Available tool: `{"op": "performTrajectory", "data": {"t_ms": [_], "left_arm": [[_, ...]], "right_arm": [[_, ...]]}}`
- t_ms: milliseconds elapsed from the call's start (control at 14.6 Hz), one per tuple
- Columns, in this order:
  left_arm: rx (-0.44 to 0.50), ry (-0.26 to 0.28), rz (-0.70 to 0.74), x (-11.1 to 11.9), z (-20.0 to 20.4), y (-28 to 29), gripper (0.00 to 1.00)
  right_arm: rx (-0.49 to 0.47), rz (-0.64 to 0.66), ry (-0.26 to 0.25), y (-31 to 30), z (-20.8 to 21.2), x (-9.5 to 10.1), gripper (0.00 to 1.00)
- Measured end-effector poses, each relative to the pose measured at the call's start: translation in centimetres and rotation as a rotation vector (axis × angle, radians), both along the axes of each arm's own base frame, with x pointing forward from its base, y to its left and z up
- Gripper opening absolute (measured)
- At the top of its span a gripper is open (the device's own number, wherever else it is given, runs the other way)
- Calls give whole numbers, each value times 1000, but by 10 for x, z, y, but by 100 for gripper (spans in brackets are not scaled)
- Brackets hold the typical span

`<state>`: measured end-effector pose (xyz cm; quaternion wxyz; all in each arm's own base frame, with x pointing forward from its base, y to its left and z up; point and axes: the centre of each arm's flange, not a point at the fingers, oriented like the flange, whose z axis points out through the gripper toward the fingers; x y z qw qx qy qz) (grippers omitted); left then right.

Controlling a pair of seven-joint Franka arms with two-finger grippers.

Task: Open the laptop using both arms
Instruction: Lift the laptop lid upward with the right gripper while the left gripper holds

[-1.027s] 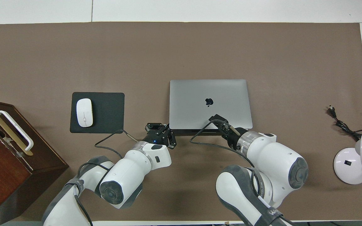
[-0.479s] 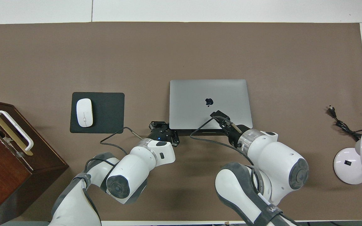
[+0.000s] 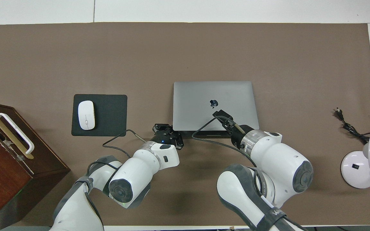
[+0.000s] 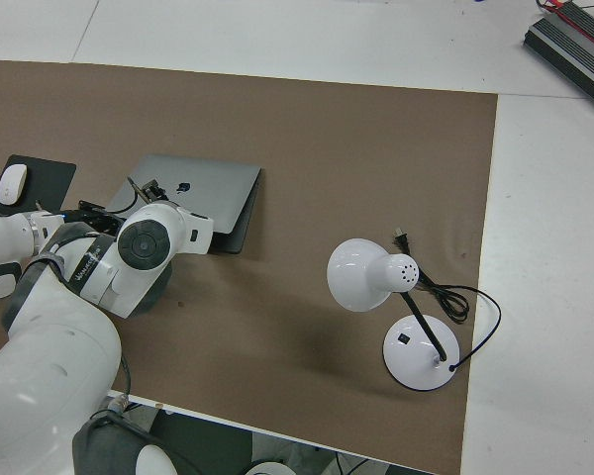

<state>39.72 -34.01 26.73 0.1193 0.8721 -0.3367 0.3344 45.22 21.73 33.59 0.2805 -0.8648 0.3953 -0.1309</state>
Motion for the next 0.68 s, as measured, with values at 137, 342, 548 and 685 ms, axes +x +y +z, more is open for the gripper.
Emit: {"op": "performTrajectory", "data": {"t_ms": [137, 342, 548, 685], "left_arm": [[0, 0, 0, 0, 0, 0, 1], [0, 0, 0, 0, 0, 0, 1], [0, 0, 0, 0, 0, 0, 1], [0, 0, 0, 0, 0, 0, 1]], "right_arm": [[14, -7, -7, 4, 4, 5, 100], [25, -11, -30, 10, 13, 15, 100], [36, -15, -58, 17, 21, 25, 100], [46, -16, -72, 22, 27, 33, 100]]}}
